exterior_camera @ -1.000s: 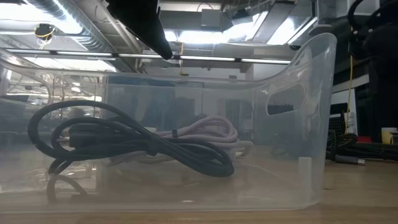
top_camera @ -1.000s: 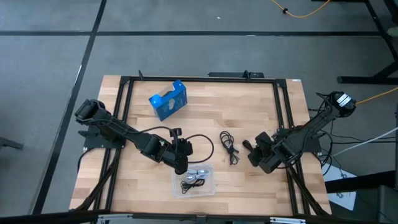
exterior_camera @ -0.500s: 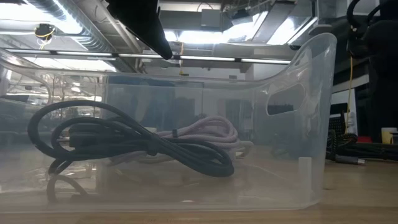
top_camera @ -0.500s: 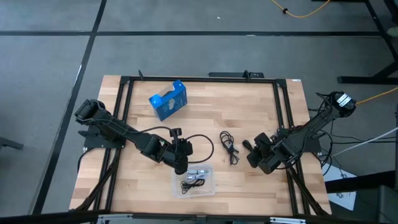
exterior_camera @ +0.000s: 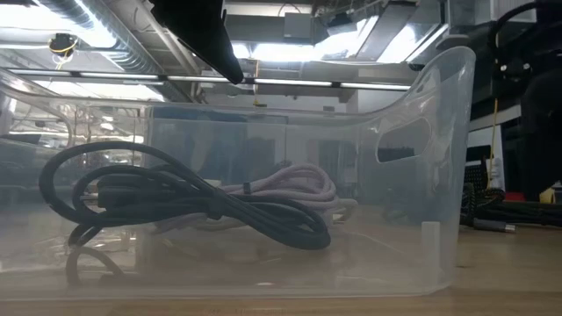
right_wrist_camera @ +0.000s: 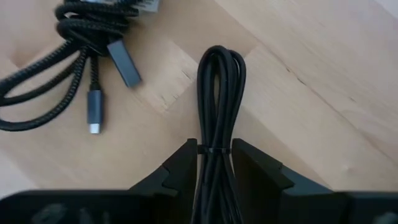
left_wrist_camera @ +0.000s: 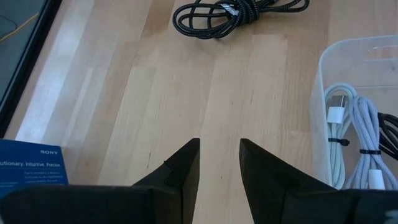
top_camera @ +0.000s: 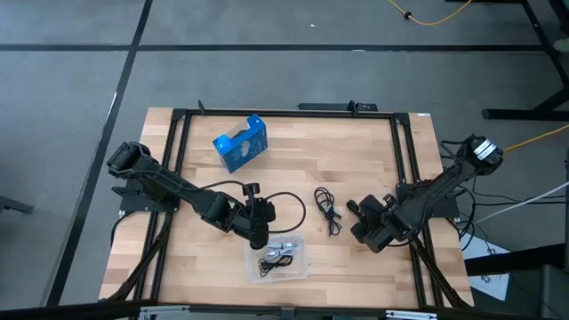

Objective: Pick and place USB-C Cables
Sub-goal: Put the bottom black charger cable into the transparent bin

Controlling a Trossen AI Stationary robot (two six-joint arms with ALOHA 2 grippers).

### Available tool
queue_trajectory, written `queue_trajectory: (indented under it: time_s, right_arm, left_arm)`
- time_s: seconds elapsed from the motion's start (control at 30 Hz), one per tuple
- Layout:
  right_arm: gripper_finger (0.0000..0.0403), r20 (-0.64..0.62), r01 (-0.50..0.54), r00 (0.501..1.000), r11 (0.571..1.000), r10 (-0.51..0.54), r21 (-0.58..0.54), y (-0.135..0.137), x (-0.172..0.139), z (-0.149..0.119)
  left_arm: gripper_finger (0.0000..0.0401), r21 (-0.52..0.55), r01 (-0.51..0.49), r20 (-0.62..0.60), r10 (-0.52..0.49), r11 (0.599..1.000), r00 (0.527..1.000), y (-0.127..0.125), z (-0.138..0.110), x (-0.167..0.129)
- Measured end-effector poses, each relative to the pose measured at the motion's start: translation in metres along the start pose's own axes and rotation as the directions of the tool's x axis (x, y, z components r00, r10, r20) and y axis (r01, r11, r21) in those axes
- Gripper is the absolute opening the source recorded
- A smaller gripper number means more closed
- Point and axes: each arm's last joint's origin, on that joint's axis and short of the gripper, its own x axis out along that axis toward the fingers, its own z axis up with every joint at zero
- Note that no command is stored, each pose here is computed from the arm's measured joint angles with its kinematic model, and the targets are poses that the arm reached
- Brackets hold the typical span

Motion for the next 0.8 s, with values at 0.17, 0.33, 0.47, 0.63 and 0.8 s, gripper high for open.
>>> queue_trajectory:
  time_s: [0.17, 0.33, 0.47, 0.63, 0.8]
  right_arm:
    - [0.0108, -0.001, 0.035, 0.999, 0.999, -0.035, -0.016, 0.002, 0.007, -0.003]
    - [0.0108, -0.004, 0.072, 0.997, 0.997, -0.072, -0.019, 0.004, 0.015, -0.001]
    - [0.0108, -0.027, 0.048, 0.998, 0.997, -0.050, -0.068, 0.011, 0.023, 0.001]
    - [0.0108, -0.039, 0.044, 0.998, 0.994, -0.048, -0.095, 0.014, 0.032, 0.007]
    - [0.0108, -0.048, 0.066, 0.996, 0.995, -0.069, -0.071, 0.013, 0.036, 0.012]
  left_arm:
    - [0.0105, 0.001, 0.000, 0.000, 0.000, 1.000, 1.000, 0.000, 0.000, 0.000]
    - [0.0105, 0.000, -0.001, 0.000, 0.001, 1.000, 1.000, 0.000, 0.000, 0.000]
    - [0.0105, 0.016, -0.005, 0.000, 0.005, 1.000, 1.000, 0.000, 0.000, 0.000]
    - [0.0105, 0.121, -0.047, -0.036, 0.051, 0.992, 0.998, 0.003, -0.005, 0.000]
    - [0.0105, 0.212, -0.069, -0.132, 0.099, 0.975, 0.986, 0.011, -0.015, -0.005]
